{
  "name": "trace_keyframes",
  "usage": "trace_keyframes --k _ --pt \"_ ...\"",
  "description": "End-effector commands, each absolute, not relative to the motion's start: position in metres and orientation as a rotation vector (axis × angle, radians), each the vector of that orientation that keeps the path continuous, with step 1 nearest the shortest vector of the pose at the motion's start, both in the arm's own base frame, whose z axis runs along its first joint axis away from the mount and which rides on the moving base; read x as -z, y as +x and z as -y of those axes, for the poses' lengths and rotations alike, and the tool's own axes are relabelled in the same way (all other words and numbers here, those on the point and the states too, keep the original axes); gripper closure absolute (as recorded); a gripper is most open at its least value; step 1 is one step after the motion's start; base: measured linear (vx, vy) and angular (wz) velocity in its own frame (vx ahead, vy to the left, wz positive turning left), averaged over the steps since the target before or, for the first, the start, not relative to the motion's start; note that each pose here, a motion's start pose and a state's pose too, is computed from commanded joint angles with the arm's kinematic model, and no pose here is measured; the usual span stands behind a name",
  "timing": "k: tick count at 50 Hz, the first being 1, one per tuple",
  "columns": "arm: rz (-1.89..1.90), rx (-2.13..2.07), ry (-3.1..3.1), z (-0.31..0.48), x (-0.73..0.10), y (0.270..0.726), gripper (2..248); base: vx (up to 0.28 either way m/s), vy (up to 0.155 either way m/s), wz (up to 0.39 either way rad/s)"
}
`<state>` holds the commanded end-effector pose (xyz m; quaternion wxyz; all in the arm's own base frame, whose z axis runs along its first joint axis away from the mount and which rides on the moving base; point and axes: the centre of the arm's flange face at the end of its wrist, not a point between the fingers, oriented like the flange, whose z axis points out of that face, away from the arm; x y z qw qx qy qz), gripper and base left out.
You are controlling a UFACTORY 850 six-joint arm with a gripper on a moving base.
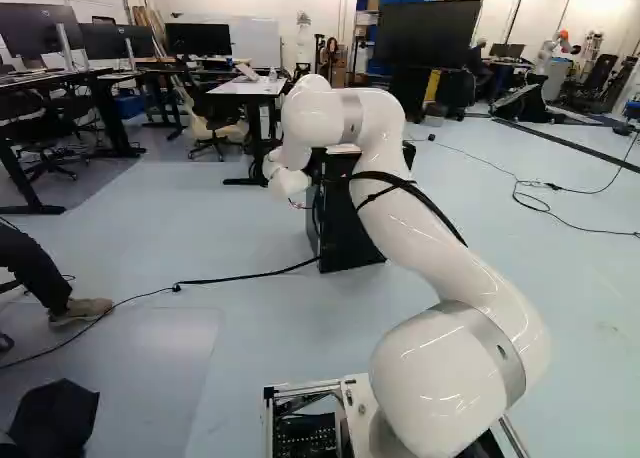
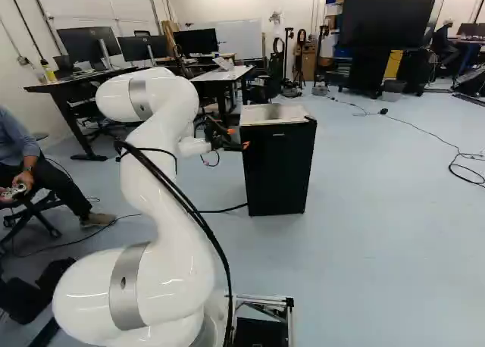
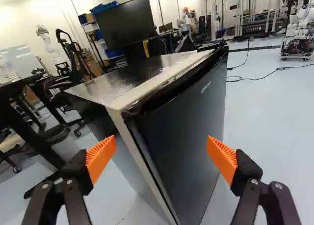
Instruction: Open the fridge door
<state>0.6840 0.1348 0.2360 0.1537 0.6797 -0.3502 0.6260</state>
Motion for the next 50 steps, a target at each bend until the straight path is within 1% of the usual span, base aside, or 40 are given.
trace_keyframes --k 34,50 --pt "1.027 -1.803 1.927 -0.126 -0.234 0.696 3 0.000 0.000 0.000" --pt "1.036 -1.783 1.915 -0.111 -0.235 0.693 3 0.000 0.000 0.000"
